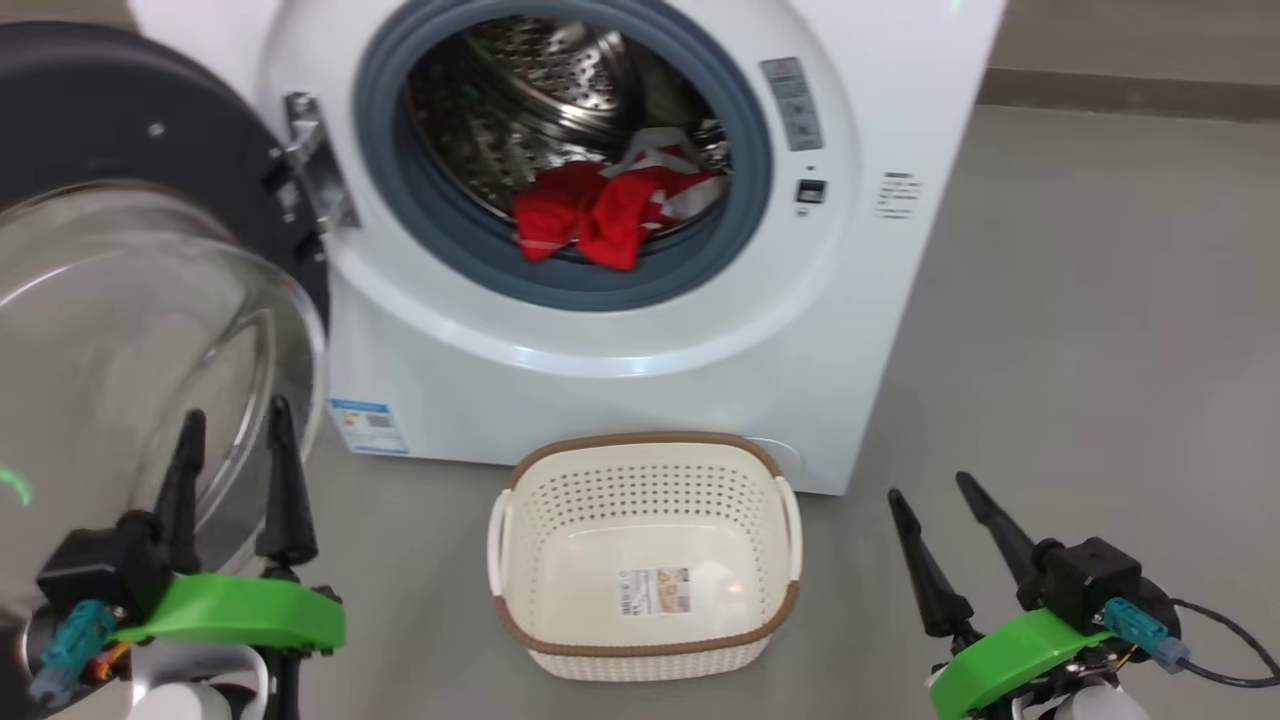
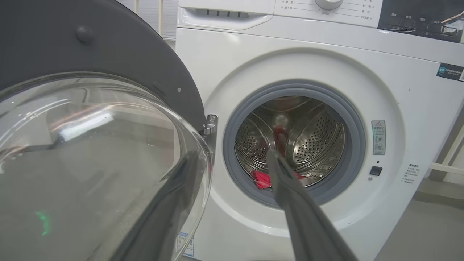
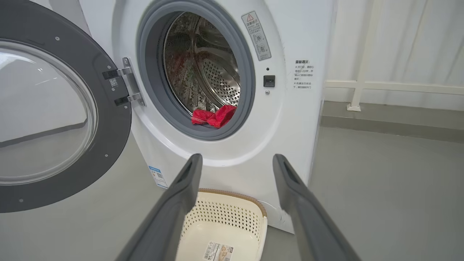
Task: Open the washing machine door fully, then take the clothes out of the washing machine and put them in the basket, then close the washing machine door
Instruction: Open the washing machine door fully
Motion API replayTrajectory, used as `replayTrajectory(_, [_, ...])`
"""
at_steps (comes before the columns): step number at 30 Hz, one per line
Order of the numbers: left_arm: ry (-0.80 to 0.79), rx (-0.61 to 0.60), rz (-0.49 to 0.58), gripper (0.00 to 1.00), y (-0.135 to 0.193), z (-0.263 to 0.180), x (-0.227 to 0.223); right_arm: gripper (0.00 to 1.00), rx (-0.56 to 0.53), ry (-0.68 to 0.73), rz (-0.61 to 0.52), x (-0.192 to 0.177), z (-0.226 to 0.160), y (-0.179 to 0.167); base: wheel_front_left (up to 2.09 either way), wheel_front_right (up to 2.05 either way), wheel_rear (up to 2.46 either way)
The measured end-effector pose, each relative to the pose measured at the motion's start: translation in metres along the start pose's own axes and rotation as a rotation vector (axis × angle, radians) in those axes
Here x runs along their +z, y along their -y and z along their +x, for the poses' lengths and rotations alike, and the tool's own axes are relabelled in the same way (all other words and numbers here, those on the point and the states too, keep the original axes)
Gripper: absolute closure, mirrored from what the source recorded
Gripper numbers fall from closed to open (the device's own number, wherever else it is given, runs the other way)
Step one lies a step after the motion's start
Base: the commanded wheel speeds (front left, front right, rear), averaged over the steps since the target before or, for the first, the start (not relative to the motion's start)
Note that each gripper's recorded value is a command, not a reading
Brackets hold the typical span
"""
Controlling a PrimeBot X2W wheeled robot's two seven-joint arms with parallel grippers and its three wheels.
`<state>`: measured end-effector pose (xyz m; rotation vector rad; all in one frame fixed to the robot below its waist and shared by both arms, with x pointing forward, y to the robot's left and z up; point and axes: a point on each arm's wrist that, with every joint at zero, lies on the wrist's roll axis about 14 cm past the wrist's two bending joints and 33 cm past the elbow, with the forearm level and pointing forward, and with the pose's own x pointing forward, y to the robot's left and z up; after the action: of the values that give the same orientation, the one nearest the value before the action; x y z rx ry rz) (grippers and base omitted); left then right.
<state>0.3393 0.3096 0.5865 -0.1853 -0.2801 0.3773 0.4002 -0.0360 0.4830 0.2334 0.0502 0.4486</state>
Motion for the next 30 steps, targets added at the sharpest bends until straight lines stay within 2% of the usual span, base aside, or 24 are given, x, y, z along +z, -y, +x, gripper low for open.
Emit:
replayTrajectory(8, [-0.051, -0.118, -0.031, 0.0, 0.047, 0.001, -0.029, 0.0, -0.116, 0.139, -0.064, 0.046, -0.023, 0.037, 0.0, 0.0, 0.0])
replayTrajectory(18, [-0.126, -0.28, -0.011, 0.0, 0.087, -0.013, -0.061, 0.0, -0.246, 0.206, -0.099, 0.067, -0.066, 0.071, 0.0, 0.0, 0.0])
replayTrajectory(24, [-0.201, -0.366, 0.016, 0.0, 0.098, -0.03, -0.085, 0.0, -0.319, 0.242, -0.128, 0.079, -0.094, 0.09, 0.0, 0.0, 0.0])
replayTrajectory(30, [-0.231, -0.387, 0.04, 0.0, 0.095, -0.044, -0.094, 0.0, -0.356, 0.267, -0.125, 0.084, -0.116, 0.095, 0.0, 0.0, 0.0])
